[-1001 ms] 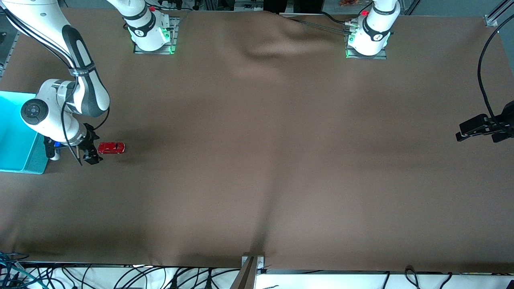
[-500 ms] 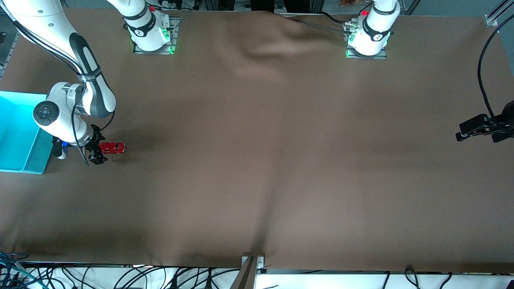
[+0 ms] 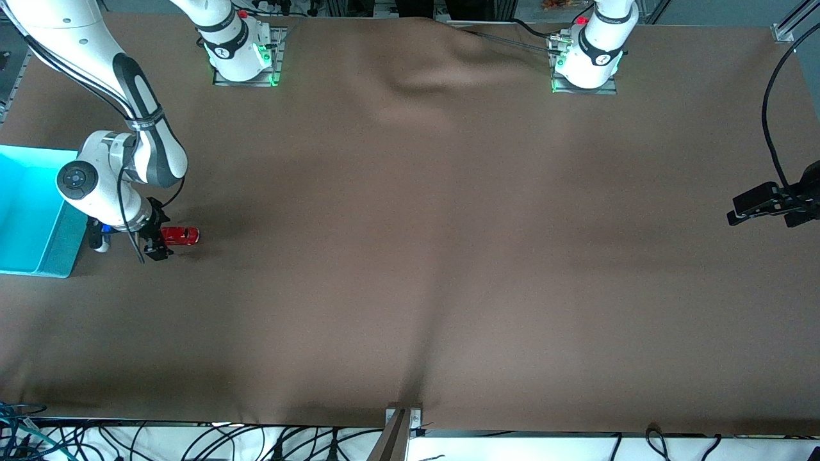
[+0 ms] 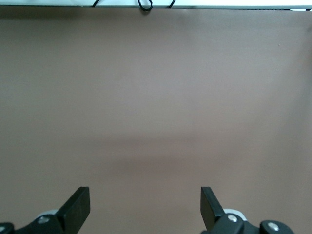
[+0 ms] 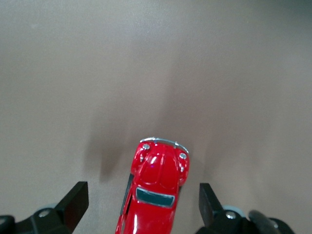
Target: Wind red beetle toy and store in blue box
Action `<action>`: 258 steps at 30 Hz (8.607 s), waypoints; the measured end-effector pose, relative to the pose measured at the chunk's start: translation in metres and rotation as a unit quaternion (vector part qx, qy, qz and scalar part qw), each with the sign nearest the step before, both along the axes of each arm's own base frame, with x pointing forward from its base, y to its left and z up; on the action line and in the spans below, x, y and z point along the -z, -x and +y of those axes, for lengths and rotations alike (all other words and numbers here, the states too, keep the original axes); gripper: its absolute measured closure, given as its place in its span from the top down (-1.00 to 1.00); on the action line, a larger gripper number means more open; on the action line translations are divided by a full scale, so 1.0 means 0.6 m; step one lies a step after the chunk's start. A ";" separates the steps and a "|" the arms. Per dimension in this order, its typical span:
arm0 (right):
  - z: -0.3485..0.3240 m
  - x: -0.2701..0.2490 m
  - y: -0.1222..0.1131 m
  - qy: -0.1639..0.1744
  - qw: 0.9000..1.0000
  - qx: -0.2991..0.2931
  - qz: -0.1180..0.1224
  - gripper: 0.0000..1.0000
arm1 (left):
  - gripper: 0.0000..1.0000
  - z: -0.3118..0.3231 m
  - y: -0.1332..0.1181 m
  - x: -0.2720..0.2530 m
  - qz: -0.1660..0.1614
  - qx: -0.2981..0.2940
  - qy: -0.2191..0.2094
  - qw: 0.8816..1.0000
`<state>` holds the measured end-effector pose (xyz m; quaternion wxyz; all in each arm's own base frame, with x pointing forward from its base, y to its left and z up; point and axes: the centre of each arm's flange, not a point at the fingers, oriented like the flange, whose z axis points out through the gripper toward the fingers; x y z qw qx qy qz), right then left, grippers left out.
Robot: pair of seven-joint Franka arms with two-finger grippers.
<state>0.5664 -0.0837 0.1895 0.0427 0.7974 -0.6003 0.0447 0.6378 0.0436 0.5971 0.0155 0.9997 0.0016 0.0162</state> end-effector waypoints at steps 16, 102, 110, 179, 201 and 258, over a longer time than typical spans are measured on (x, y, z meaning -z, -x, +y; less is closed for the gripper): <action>0.000 0.003 0.001 0.000 1.000 0.025 -0.008 -0.08 | 1.00 -0.002 0.000 0.000 0.000 0.001 0.000 1.000; -0.142 -0.142 0.036 -0.027 0.920 -0.371 0.123 -0.09 | 1.00 -0.001 0.000 0.000 0.000 0.001 0.000 1.000; -0.200 -0.166 0.046 -0.025 0.904 -0.407 0.130 -0.09 | 1.00 -0.001 0.000 0.000 0.000 0.001 0.000 1.000; -0.569 -0.148 0.092 -0.006 0.833 -0.538 0.133 -0.09 | 1.00 -0.001 0.000 0.000 0.000 0.001 0.000 1.000; -0.588 -0.061 0.099 -0.005 0.838 -0.535 0.105 -0.09 | 1.00 -0.001 0.000 0.000 0.000 0.001 0.000 1.000; -0.572 -0.124 0.067 0.003 0.837 -0.542 0.073 1.00 | 1.00 0.000 0.000 0.000 0.000 0.000 0.000 1.000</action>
